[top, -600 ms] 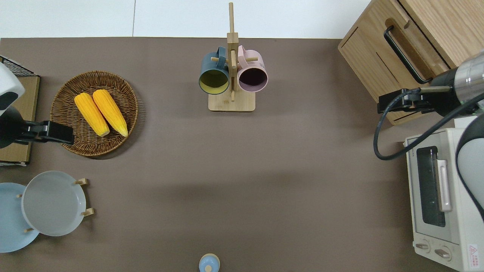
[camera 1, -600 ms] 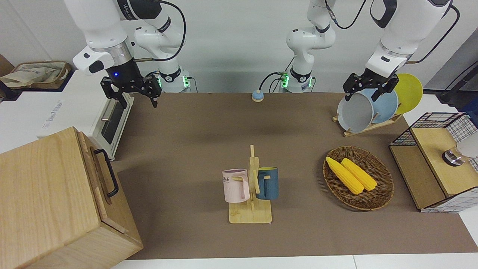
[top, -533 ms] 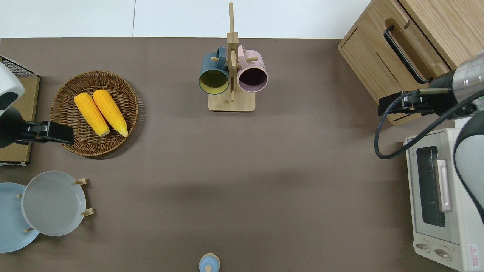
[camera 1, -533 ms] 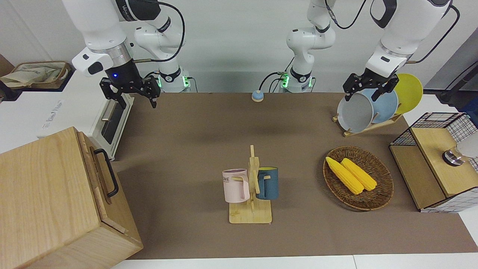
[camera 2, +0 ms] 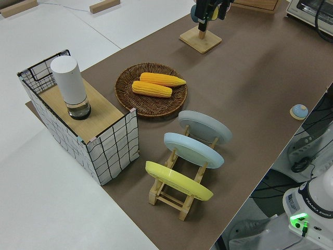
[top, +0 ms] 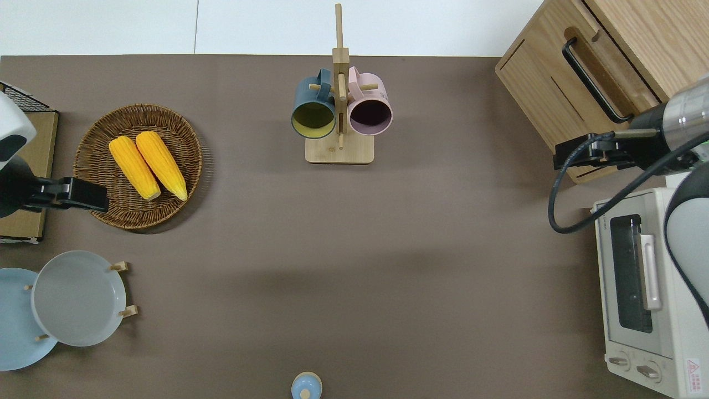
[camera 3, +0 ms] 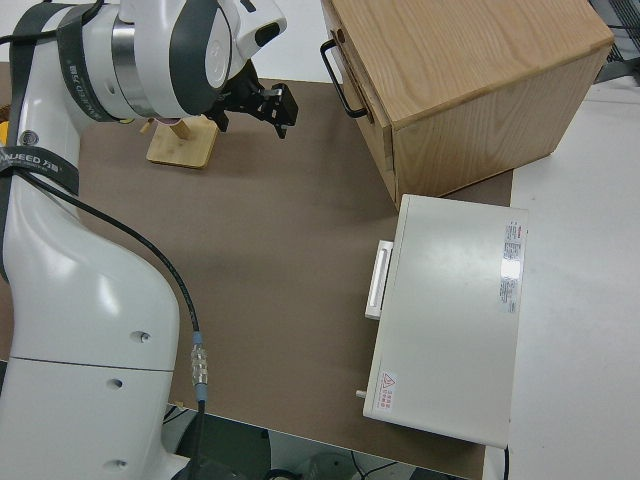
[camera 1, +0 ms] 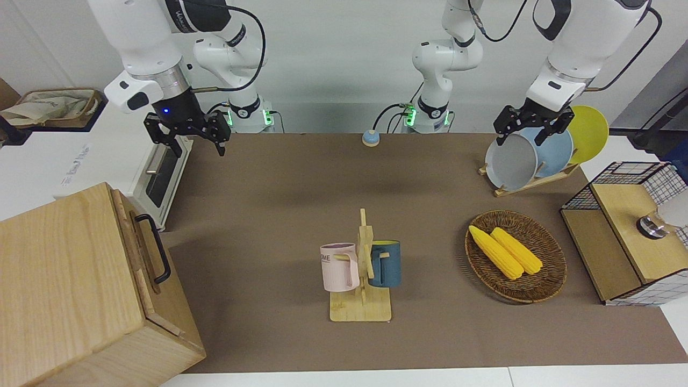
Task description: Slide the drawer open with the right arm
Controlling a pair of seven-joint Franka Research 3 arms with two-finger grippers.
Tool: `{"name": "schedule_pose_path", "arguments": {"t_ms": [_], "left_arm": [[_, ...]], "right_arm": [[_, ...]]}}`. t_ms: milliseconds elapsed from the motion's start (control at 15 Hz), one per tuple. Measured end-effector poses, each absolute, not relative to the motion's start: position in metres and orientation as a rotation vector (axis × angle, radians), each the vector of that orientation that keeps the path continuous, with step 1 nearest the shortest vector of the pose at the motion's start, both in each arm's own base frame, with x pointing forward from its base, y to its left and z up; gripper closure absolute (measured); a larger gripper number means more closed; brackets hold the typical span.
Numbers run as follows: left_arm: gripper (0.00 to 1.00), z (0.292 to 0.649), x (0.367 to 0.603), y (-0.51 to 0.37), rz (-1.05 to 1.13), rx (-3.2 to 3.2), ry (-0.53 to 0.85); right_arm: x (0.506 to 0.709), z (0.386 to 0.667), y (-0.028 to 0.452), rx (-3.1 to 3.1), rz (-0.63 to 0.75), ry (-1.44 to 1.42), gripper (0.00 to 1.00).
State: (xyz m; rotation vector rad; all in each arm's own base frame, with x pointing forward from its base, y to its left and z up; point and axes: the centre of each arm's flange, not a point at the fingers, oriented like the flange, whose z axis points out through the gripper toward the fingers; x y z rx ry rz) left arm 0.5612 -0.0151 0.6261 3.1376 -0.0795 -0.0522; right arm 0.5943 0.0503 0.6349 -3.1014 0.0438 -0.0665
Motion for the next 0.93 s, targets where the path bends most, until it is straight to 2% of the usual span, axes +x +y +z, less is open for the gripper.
{"name": "schedule_pose_path", "arguments": {"t_ms": [667,933], "left_arm": [[0.00,0.626,0.561,-0.015,-0.052,3.138,-0.079],[0.00,0.626,0.561,-0.015,-0.052,3.138,-0.079]], "right_arm": [[0.594,0.635,0.049,-3.166,-0.078,0.032,0.01],[0.592,0.637,0.076,-3.337,-0.125,-0.085,0.01]]}}
